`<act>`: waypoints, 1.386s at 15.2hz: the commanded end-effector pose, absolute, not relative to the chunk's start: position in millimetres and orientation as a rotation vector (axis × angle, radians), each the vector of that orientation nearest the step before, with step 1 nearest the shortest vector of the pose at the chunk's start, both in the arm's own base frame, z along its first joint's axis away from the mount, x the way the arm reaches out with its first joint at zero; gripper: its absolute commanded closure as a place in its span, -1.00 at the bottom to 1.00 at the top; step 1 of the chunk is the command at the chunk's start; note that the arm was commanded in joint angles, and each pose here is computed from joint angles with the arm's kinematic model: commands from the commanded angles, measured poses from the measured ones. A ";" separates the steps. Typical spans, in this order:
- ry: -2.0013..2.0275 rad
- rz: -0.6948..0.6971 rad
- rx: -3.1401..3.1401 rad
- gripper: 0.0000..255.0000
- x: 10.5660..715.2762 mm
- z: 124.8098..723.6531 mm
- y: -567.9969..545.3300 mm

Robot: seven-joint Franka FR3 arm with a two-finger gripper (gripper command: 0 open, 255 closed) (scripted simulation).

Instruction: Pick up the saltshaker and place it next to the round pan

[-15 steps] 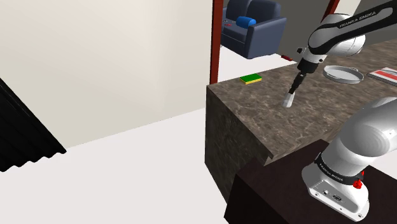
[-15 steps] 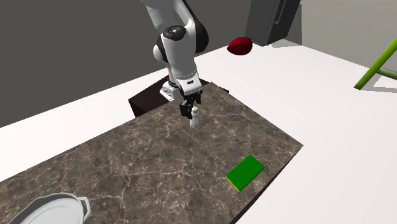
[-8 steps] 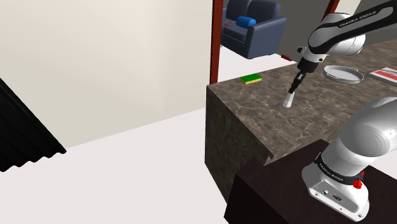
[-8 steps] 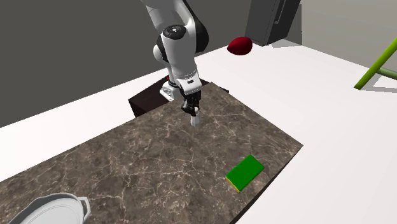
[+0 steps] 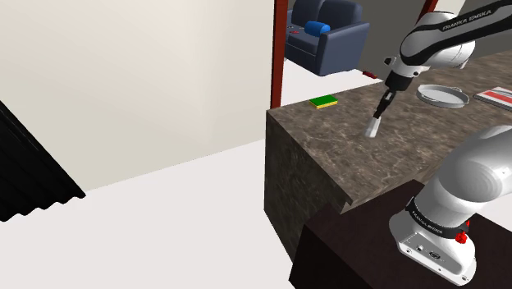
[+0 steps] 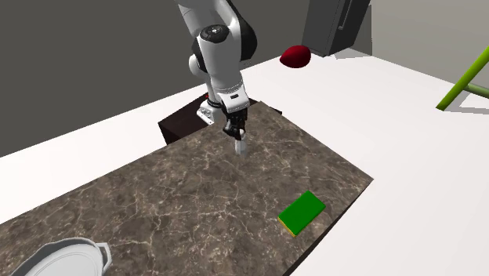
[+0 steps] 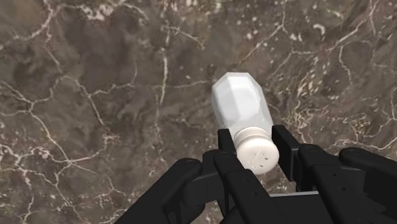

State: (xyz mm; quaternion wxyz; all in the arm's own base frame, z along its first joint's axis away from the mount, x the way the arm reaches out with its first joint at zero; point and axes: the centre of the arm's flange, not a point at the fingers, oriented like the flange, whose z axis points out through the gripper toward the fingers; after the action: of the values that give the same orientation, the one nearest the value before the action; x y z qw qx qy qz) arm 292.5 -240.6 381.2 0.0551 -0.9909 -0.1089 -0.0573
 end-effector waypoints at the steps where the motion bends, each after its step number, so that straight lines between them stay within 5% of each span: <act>1: -0.331 -0.173 -3.008 1.00 292.5 392.6 -241.8; 21: -0.331 -0.173 -3.008 1.00 292.5 498.2 -241.8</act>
State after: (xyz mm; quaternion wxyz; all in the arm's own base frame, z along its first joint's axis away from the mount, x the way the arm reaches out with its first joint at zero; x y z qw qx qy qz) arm 292.2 -241.1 492.4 0.0552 -0.9909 -0.1089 -0.0571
